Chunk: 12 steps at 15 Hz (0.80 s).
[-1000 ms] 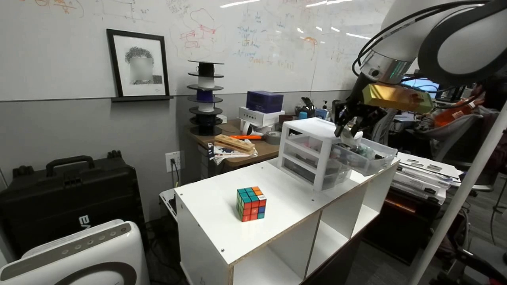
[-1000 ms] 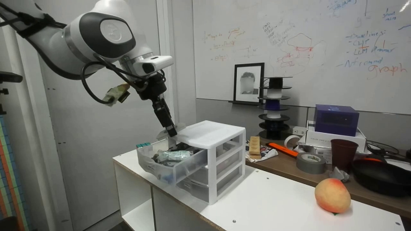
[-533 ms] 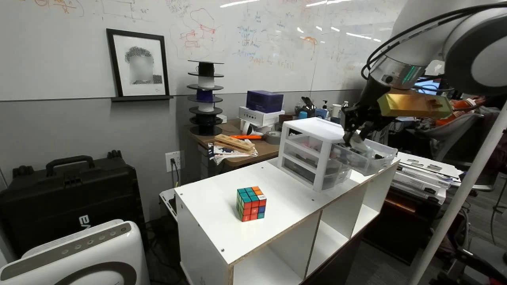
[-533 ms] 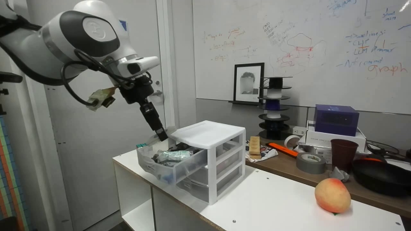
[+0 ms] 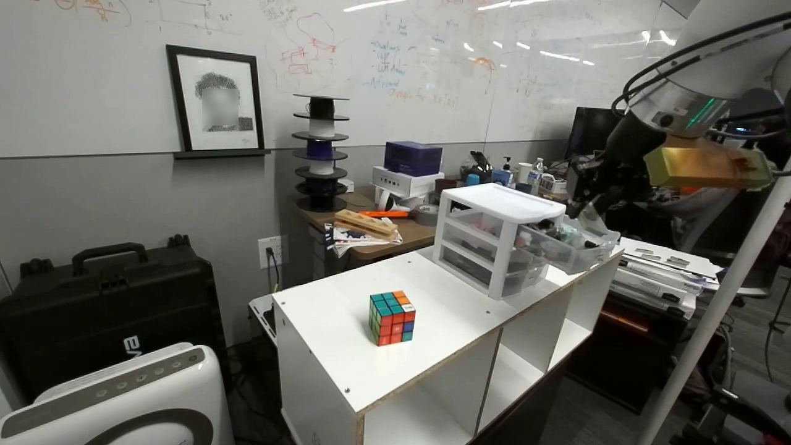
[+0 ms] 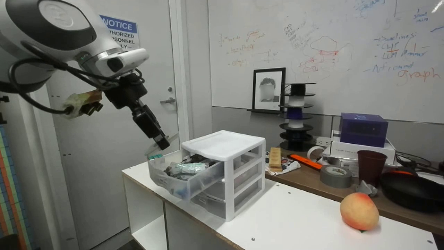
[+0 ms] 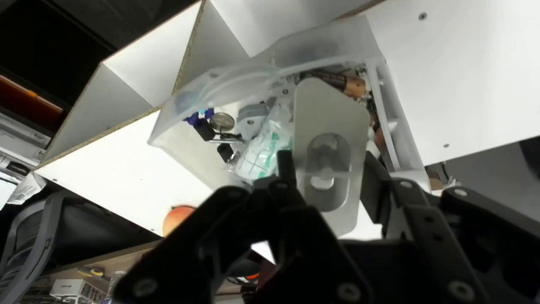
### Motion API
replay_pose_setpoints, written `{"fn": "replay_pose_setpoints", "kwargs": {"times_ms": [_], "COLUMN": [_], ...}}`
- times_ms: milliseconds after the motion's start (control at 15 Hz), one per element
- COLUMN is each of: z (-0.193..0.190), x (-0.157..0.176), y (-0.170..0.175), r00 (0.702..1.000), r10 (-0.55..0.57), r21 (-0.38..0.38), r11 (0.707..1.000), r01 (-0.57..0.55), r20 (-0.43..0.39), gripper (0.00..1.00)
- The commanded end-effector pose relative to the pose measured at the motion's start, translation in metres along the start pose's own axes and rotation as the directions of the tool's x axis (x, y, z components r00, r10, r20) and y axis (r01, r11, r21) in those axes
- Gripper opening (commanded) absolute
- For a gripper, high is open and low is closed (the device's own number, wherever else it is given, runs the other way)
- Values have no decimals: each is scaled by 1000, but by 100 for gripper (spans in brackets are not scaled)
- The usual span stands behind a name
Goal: Put the paper in the topmost drawer and close it
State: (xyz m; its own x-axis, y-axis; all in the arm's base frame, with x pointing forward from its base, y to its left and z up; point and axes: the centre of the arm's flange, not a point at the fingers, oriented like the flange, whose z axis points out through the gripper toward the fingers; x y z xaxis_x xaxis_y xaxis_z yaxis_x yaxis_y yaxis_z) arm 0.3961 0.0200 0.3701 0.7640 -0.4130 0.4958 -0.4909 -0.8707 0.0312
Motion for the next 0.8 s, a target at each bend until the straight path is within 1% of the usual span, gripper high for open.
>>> {"fn": "replay_pose_setpoints", "kwargs": {"times_ms": [0, 200, 600, 667, 733], "z": [-15, -19, -21, -19, 4], "x": [7, 14, 13, 13, 20], "y": [13, 18, 21, 22, 14], "r00": [990, 983, 986, 987, 988], "r10": [92, 117, 101, 93, 81], "r21": [63, 76, 48, 42, 45], "r11": [994, 991, 994, 995, 996], "r01": [-85, -108, -95, -88, -76], "r20": [-108, -138, -133, -134, -132], "gripper": [15, 15, 15, 15, 15]}}
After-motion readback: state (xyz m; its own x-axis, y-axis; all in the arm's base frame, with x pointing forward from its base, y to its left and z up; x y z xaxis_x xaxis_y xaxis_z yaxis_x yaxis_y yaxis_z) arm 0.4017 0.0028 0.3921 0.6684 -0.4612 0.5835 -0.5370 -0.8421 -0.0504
